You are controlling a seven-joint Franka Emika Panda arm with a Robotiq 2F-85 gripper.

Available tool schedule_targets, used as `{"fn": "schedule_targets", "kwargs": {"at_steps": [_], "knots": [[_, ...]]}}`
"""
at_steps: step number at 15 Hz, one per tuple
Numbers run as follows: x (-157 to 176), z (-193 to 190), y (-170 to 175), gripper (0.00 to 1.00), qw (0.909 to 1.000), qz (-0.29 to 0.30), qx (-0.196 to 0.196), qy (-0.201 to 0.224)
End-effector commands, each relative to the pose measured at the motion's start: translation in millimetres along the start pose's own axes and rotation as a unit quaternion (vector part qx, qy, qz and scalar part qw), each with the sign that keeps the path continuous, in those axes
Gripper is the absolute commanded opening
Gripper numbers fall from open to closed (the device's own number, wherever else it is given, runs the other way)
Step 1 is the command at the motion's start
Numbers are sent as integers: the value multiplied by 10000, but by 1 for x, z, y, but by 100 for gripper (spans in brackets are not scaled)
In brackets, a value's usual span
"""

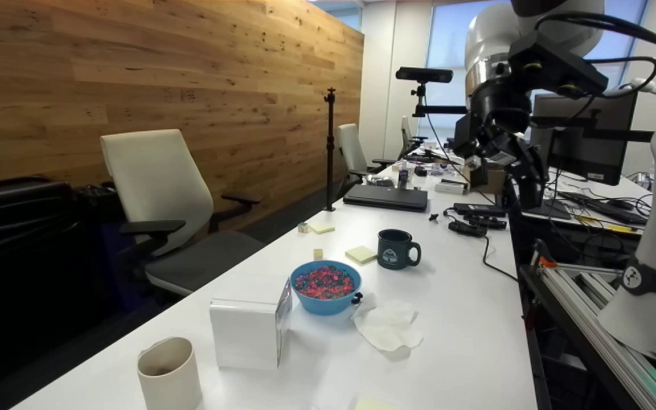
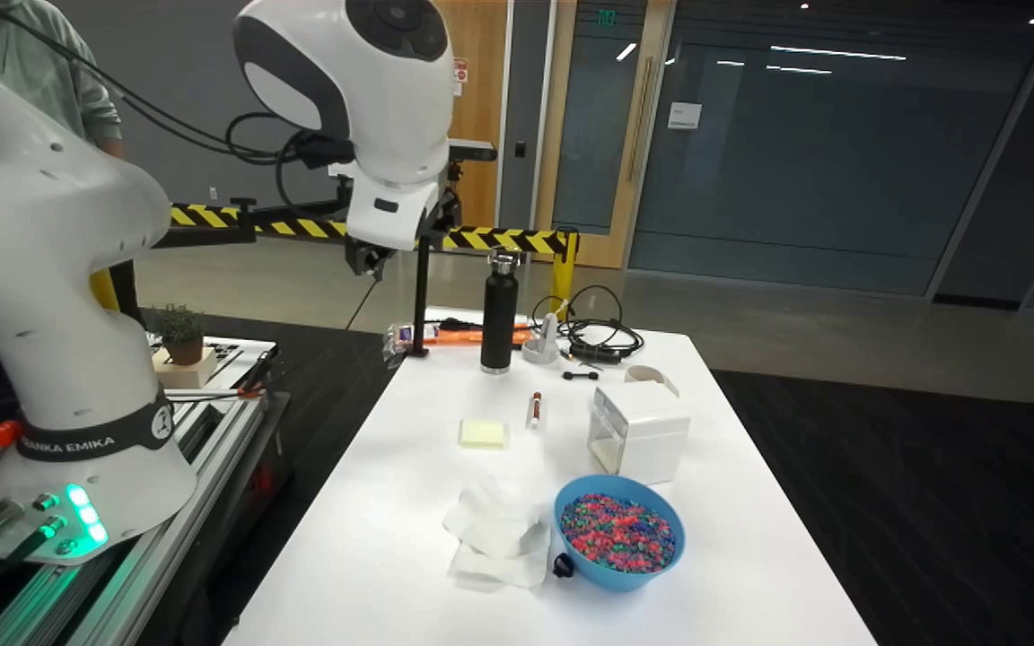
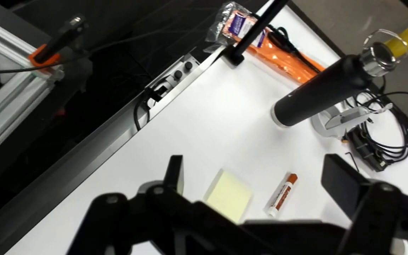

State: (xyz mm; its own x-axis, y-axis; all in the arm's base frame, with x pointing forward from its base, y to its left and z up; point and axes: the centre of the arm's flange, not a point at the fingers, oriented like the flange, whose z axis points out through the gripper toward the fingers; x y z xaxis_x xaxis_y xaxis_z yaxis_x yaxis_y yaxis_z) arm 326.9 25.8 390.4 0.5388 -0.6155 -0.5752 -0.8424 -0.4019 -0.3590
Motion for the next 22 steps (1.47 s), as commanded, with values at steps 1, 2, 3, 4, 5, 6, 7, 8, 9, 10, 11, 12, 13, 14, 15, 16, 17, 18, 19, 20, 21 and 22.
{"fn": "schedule_targets", "kwargs": {"at_steps": [1, 2, 3, 4, 5, 6, 7, 8, 9, 10, 11, 12, 13, 14, 15, 16, 17, 18, 19, 20, 21, 22], "knots": [[9, 54, 16, 100, 9986, 253, 464, 86], [14, 59, 13, 100, 9980, 311, 534, 162], [19, 62, 13, 100, 9974, 349, 585, 223], [27, 66, 11, 100, 9964, 346, 709, 326], [33, 67, 9, 100, 9956, 401, 737, 408], [40, 69, 5, 100, 9938, 393, 914, 495], [45, 70, 2, 100, 9912, 405, 1120, 576], [49, 70, -2, 100, 9878, 402, 1352, 657], [51, 70, -4, 100, 9849, 336, 1536, 728], [52, 70, -4, 100, 9813, 243, 1731, 807], [52, 71, -5, 100, 9785, 170, 1862, 875], [51, 70, -5, 100, 9774, 126, 1901, 919], [50, 68, -6, 100, 9768, 96, 1906, 971], [50, 68, -7, 100, 9748, -24, 1983, 1023], [51, 67, -9, 100, 9723, -172, 2035, 1135], [52, 65, -10, 100, 9715, -261, 2011, 1227], [53, 64, -12, 100, 9684, -351, 2091, 1313], [55, 62, -14, 100, 9656, -396, 2159, 1396], [58, 60, -17, 100, 9592, -511, 2317, 1537], [59, 58, -19, 100, 9542, -585, 2445, 1624], [60, 56, -20, 100, 9497, -597, 2525, 1755], [61, 54, -20, 100, 9455, -644, 2603, 1845]]}}
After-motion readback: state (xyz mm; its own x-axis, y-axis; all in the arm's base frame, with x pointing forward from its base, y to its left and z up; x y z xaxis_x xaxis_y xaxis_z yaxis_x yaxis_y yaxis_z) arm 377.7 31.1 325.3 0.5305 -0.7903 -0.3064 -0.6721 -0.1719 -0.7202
